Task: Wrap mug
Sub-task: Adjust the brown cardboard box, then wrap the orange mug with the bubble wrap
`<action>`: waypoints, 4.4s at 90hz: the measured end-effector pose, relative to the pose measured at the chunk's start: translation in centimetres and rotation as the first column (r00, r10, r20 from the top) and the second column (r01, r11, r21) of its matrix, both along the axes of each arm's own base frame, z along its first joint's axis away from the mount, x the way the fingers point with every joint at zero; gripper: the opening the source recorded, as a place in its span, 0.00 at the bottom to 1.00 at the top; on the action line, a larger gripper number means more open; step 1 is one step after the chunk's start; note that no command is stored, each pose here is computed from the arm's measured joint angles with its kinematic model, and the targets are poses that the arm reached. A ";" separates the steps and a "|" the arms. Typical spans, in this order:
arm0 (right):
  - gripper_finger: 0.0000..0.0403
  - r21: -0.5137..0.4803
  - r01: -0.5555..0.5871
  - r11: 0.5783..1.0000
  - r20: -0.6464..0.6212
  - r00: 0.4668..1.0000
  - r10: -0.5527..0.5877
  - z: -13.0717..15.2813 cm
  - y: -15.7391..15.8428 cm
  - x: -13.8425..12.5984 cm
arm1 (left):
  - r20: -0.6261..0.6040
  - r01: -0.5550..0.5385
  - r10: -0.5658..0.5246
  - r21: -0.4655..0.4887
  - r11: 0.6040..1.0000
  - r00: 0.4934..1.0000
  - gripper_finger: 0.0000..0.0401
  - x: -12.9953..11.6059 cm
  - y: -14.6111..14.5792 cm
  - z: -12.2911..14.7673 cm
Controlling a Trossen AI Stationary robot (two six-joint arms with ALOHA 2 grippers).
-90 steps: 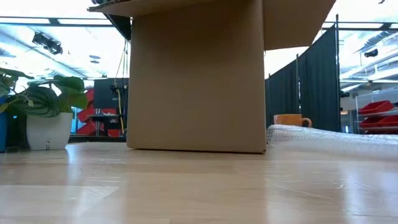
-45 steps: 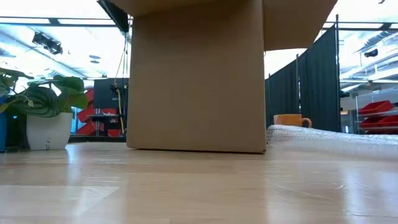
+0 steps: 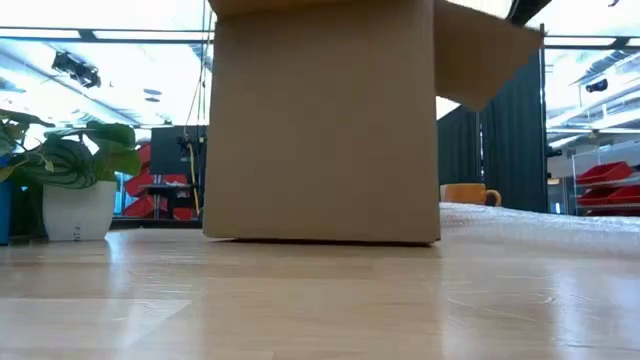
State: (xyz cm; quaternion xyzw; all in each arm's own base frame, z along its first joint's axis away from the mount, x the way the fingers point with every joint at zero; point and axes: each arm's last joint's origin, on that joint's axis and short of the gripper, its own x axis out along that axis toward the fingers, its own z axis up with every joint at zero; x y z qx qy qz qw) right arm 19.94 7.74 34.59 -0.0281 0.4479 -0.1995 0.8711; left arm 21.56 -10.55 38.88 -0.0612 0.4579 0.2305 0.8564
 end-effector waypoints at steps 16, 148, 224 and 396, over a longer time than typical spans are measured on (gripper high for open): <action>0.55 0.004 -0.042 0.999 0.119 0.992 0.041 -2.6 0.4 2.1 | 0.107 0.040 -0.050 0.092 0.995 0.993 0.29 -0.4 -2.6 -0.1; 0.47 -0.186 -0.204 0.961 0.481 0.834 0.270 -7.8 -1.2 8.0 | 0.031 0.086 -0.086 -0.001 0.996 0.996 0.29 -2.6 -8.3 -14.3; 0.37 -0.026 0.382 0.924 -0.154 0.911 -0.381 -13.2 -1.2 -1.2 | 0.600 0.027 -0.042 0.034 0.999 0.799 0.29 2.1 -3.1 -26.5; 0.16 0.448 -0.166 0.878 0.346 0.938 0.001 -13.1 25.9 2.1 | 0.741 0.244 -0.127 -0.051 0.969 0.660 0.29 11.6 -15.8 -27.9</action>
